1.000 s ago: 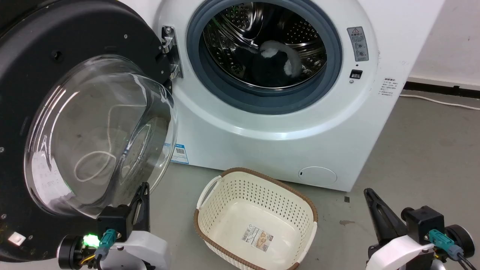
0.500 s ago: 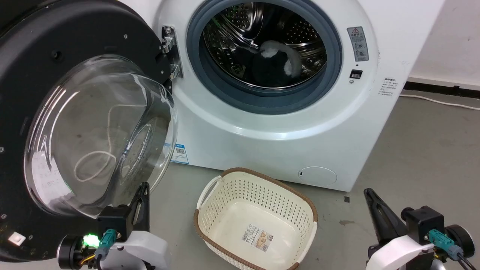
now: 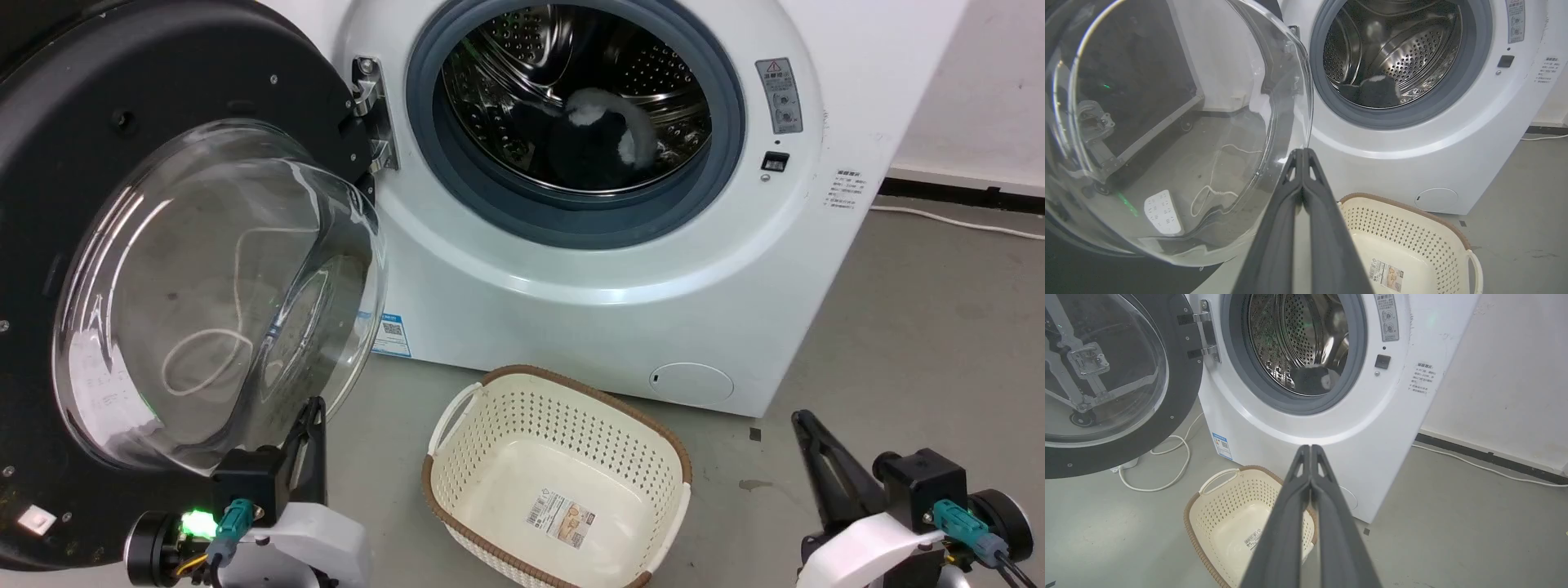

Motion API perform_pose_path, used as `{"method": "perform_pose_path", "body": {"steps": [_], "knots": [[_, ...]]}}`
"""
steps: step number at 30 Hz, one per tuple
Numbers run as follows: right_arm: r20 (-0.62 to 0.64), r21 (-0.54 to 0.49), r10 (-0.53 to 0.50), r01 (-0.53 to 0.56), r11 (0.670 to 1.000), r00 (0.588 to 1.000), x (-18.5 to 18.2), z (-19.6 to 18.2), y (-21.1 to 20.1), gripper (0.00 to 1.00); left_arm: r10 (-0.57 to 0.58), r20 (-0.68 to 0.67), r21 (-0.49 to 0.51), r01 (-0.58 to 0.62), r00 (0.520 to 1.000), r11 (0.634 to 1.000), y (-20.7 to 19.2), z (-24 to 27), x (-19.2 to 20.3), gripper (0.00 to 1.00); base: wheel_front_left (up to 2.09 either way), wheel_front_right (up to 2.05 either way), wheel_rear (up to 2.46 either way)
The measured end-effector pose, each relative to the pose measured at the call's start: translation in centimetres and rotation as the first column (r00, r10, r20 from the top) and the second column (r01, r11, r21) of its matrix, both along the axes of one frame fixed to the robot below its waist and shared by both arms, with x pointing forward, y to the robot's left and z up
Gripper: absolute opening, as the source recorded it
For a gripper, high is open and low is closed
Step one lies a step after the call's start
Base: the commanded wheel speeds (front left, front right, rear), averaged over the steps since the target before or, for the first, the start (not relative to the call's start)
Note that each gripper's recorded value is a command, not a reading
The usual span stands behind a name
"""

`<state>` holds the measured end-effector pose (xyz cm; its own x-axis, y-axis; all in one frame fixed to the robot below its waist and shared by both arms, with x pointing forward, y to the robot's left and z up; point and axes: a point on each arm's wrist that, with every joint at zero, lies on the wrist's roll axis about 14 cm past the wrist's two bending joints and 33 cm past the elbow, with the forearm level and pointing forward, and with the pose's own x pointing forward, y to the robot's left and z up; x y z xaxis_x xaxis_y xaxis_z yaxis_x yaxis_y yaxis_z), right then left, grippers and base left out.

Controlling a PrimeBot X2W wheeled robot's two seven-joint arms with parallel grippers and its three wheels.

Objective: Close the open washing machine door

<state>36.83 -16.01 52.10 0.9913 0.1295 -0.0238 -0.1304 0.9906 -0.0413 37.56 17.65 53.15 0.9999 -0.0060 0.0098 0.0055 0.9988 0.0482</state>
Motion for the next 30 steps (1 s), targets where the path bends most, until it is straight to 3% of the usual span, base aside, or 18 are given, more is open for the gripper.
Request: {"method": "perform_pose_path", "body": {"steps": [1,30], "knots": [[-0.001,0.0,0.0,0.0,1.0,1.0,0.0,0.0,0.0,1.0,-0.001,0.0,0.0,0.001,1.0,1.0,0.0,0.0,0.0,1.0,0.0,0.0,0.0],[0.03,0.078,-0.011,0.009,0.997,0.999,-0.2,0.1,-0.3,1.0,-0.042,0.02,-0.063,0.044,0.999,0.997,-1.7,-0.4,-0.1,1.0,0.0,0.0,0.0]]}}
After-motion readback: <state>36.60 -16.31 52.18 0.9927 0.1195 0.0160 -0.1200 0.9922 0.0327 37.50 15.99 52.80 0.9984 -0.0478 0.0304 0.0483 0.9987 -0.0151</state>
